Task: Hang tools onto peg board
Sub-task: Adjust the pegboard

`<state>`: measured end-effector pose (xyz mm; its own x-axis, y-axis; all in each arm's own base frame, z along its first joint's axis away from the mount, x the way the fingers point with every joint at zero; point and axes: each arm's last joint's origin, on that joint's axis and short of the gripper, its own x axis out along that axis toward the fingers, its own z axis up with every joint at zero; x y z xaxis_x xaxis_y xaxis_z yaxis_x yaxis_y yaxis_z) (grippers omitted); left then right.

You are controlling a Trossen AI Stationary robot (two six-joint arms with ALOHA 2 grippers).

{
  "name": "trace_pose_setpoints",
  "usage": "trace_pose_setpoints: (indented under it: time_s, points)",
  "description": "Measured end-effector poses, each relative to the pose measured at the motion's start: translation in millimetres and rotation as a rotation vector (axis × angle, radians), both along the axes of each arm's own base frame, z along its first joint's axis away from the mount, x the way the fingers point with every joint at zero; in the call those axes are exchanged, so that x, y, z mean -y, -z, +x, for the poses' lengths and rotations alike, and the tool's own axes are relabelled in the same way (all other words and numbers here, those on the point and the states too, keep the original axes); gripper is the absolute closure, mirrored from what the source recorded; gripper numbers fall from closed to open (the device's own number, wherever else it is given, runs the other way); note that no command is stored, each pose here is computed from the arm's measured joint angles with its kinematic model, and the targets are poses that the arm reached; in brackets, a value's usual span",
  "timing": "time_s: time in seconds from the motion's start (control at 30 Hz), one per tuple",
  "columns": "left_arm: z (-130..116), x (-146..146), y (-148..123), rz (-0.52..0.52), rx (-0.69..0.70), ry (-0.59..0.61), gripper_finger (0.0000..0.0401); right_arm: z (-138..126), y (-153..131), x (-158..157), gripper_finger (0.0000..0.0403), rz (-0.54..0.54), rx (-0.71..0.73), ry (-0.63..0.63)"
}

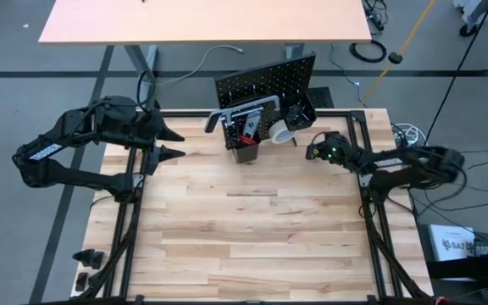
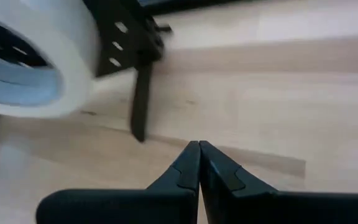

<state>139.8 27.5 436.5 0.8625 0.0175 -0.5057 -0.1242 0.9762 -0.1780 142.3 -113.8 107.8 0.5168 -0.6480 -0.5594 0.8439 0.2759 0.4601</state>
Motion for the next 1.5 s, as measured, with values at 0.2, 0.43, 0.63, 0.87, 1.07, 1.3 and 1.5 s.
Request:
trace_pose_setpoints:
  time_s: [0.2,0.43,0.63,0.87,1.07,1.3,1.5]
  points:
    - [-0.1,0.0,0.1,0.0,-0.002,0.0,0.017,19.8,10.7,15.5,0.0403,-0.002,-0.052,-0.011]
    - [-1.5,0.4,2.5,-0.027,-0.029,-0.012,0.017,33.3,20.2,26.4,0.0403,-0.034,-0.076,0.002]
    - [-1.7,0.4,2.7,-0.028,-0.032,-0.012,0.017,37.8,27.4,29.4,0.0403,-0.051,-0.07,0.002]
    - [-1.7,0.4,2.8,-0.028,-0.032,-0.012,0.017,48.6,26.7,24.4,0.0403,-0.054,-0.061,-0.048]
    - [-1.7,0.4,2.7,-0.028,-0.032,-0.012,0.017,53.6,27.1,16.9,0.0403,-0.047,-0.057,-0.091]
    - [-1.7,0.4,2.7,-0.028,-0.032,-0.012,0.017,57.6,27.7,9.8,0.0403,-0.036,-0.055,-0.111]
    - [-1.7,0.4,2.7,-0.028,-0.032,-0.012,0.017,61.7,28.0,2.2,0.0403,-0.028,-0.049,-0.141]
